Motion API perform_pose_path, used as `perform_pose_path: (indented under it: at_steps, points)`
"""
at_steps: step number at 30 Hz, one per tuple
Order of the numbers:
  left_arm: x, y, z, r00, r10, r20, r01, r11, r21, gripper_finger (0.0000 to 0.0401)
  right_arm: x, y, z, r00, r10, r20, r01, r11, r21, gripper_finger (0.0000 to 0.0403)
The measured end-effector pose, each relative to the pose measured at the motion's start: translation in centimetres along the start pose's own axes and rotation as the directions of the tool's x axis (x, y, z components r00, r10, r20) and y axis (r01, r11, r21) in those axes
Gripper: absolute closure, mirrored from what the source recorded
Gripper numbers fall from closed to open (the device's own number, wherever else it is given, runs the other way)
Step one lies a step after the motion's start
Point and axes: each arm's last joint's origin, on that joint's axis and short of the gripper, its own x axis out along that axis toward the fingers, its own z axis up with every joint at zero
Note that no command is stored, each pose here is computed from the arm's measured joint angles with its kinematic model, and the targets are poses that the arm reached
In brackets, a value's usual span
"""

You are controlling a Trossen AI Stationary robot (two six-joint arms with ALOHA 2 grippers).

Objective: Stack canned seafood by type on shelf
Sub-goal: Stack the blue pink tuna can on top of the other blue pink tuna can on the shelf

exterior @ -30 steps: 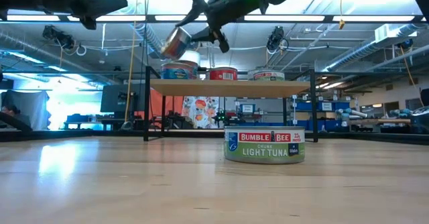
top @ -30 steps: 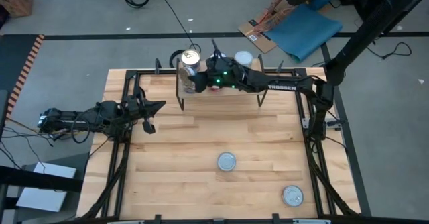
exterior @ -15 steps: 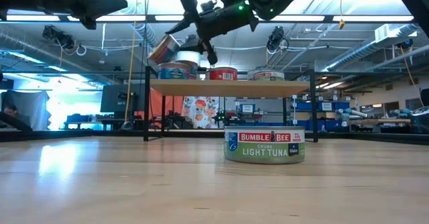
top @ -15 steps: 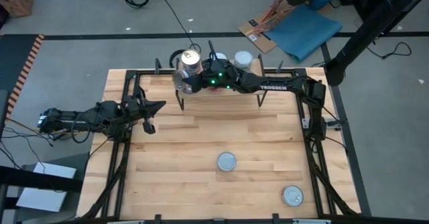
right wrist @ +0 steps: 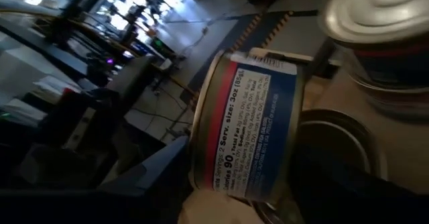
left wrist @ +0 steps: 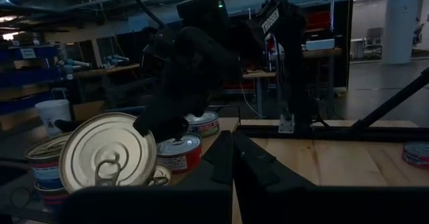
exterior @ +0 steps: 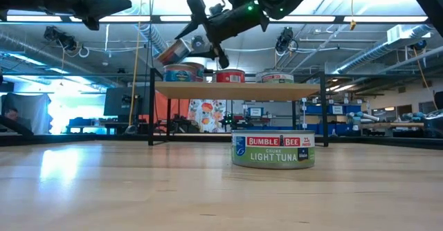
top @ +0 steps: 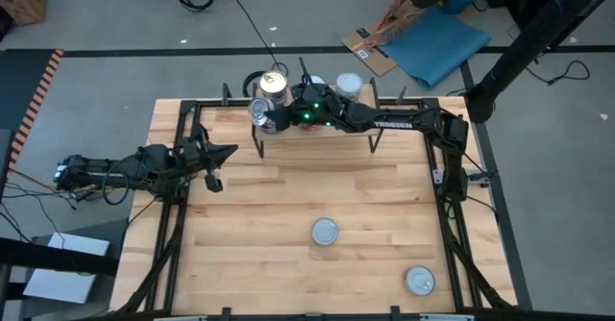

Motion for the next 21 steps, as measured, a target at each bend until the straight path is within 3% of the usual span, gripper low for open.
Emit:
perform_pose_path:
  at_steps: [7, 21]
  points:
    - [0.0, 0.0, 0.0, 1.000, 0.000, -0.001, 0.000, 1.000, 0.000, 0.0395, -0.8, -0.6, 0.4, 0.996, -0.084, -0.029, 0.084, 0.996, 0.006, 0.0133]
    - [0.0, 0.0, 0.0, 1.000, 0.000, -0.001, 0.000, 1.000, -0.014, 0.0395, -1.6, 0.2, 0.5, 0.995, -0.039, -0.097, 0.042, 0.999, 0.026, 0.0117]
